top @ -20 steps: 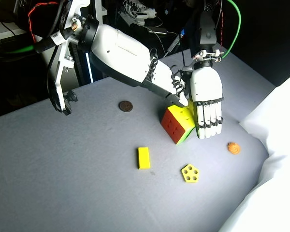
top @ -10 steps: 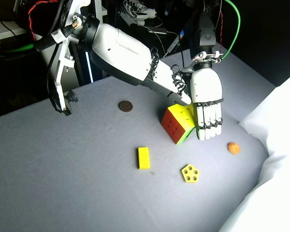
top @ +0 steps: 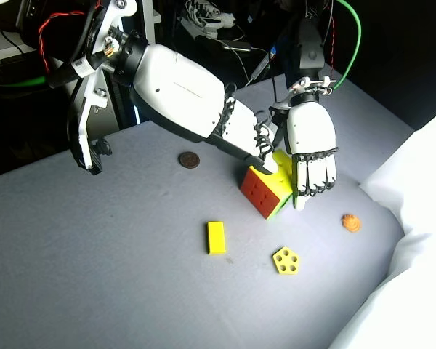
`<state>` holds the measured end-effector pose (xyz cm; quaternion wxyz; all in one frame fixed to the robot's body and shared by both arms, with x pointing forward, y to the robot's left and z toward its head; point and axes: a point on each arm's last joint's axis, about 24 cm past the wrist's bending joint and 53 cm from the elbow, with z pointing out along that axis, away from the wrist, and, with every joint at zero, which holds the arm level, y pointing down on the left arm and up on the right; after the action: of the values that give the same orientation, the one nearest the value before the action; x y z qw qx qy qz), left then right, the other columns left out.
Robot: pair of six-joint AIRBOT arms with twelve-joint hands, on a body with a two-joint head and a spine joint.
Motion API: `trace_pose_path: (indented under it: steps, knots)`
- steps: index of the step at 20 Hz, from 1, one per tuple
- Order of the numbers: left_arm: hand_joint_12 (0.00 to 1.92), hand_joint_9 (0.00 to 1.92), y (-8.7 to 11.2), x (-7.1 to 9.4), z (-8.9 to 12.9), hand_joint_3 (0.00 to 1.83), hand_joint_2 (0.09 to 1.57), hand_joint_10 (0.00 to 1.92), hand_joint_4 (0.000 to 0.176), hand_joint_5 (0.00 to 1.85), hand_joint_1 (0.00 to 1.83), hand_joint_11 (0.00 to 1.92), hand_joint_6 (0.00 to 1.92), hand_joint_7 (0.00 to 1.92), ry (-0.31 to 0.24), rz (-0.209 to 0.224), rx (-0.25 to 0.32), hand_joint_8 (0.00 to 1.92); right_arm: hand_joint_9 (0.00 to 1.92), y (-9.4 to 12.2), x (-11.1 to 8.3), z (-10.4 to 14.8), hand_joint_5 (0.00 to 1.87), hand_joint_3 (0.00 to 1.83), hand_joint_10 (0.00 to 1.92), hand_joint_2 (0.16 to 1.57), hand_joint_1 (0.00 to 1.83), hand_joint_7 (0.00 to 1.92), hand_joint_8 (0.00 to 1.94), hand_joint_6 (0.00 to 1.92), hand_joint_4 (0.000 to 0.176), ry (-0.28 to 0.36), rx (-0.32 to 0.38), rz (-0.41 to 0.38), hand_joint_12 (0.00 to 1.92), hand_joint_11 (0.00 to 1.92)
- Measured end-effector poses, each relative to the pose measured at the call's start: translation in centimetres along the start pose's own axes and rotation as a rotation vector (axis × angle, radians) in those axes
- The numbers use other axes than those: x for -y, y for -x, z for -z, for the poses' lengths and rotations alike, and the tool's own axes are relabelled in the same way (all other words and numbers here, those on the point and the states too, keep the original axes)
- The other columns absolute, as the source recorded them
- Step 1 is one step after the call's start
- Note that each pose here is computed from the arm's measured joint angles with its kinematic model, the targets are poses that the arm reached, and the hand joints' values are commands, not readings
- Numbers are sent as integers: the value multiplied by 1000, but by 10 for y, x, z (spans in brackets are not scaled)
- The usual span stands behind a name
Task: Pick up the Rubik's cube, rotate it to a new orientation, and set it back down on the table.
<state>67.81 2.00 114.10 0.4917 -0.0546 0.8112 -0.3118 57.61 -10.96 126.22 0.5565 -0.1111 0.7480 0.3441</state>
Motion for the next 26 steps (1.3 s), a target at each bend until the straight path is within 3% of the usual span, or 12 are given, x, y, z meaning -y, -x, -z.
trace_pose_path:
  steps: [2, 5, 7, 11, 14, 16, 19, 21, 22, 23, 26]
  knots:
    - [1921, 114, 2, 1, 0, 2, 1006, 1918, 0, 206, 1247, 106, 1681, 109, -2, 1, 2, 1881, 136, 0, 0, 0, 44, 1, 2, 1186, 491, 144, 1, 2, 0, -1, 0, 29, 214, 0]
    - [1921, 120, 4, 0, 5, 0, 1005, 1919, 0, 200, 1262, 92, 1672, 121, -1, 14, -2, 1839, 153, 2, 6, 0, 45, 0, 7, 1183, 483, 144, 1, 3, 0, -10, 4, -46, 185, 0]
    - [1921, 110, 9, -2, 10, 0, 1010, 1891, 0, 192, 1255, 90, 1633, 104, 2, 21, 4, 1808, 152, 3, 9, 0, 42, 0, 5, 1178, 501, 147, 3, 1, 0, -17, 3, -49, 231, 0]
    - [1921, 110, 35, -4, 26, 10, 1038, 1886, 0, 197, 1294, 67, 1624, 107, 29, 18, 40, 1813, 170, 1, 11, 0, 53, 0, 9, 1173, 515, 159, 4, 4, 0, -27, -3, -51, 305, 0]
    - [1921, 109, 41, 6, 34, 0, 1021, 1868, 0, 193, 1266, 57, 1584, 104, 21, 38, 37, 1793, 176, -1, 13, 0, 66, 0, 9, 1179, 501, 167, 3, 6, 0, -38, -11, -63, 331, 0]
    - [1921, 115, 45, 20, 38, 0, 1020, 1875, 0, 234, 1292, 66, 1547, 121, -1, 48, 36, 1785, 149, -1, 15, 3, 68, 0, 4, 1179, 514, 166, 1, 4, 0, -43, -11, -99, 236, 0]
    - [1921, 82, 51, 38, 44, 5, 1040, 1879, 0, 194, 1297, 27, 1615, 96, -32, 70, 37, 1818, 132, 1, 8, 7, 61, 1, 7, 1179, 504, 149, 0, 0, 0, -2, 13, -98, 283, 0]
    - [1921, 56, 53, 42, 48, 0, 1007, 1900, 0, 201, 1234, 29, 1583, 53, -27, 80, 32, 1831, 126, 2, -5, 12, 59, 3, 4, 1182, 491, 141, 1, 1, 0, 38, 41, -47, 291, 0]
    - [1921, 68, 56, 45, 49, 3, 1033, 1888, 0, 214, 1254, 26, 1579, 78, -29, 86, 37, 1826, 160, 3, -11, 15, 81, 0, 16, 1167, 505, 174, 7, 8, 0, 57, 62, 0, 428, 0]
    - [1921, 75, 55, 48, 51, 0, 1024, 1888, 0, 229, 1269, 39, 1586, 86, -32, 90, 36, 1823, 215, 5, -13, 17, 110, 0, 36, 1160, 503, 220, 15, 15, 0, 65, 77, -12, 629, 0]
    - [1921, 77, 54, 54, 54, 0, 1021, 1877, 0, 209, 1255, 34, 1579, 95, -41, 99, 30, 1797, 300, 21, -15, 23, 136, 0, 89, 1164, 495, 341, 33, 12, 0, 85, 146, -57, 923, 0]
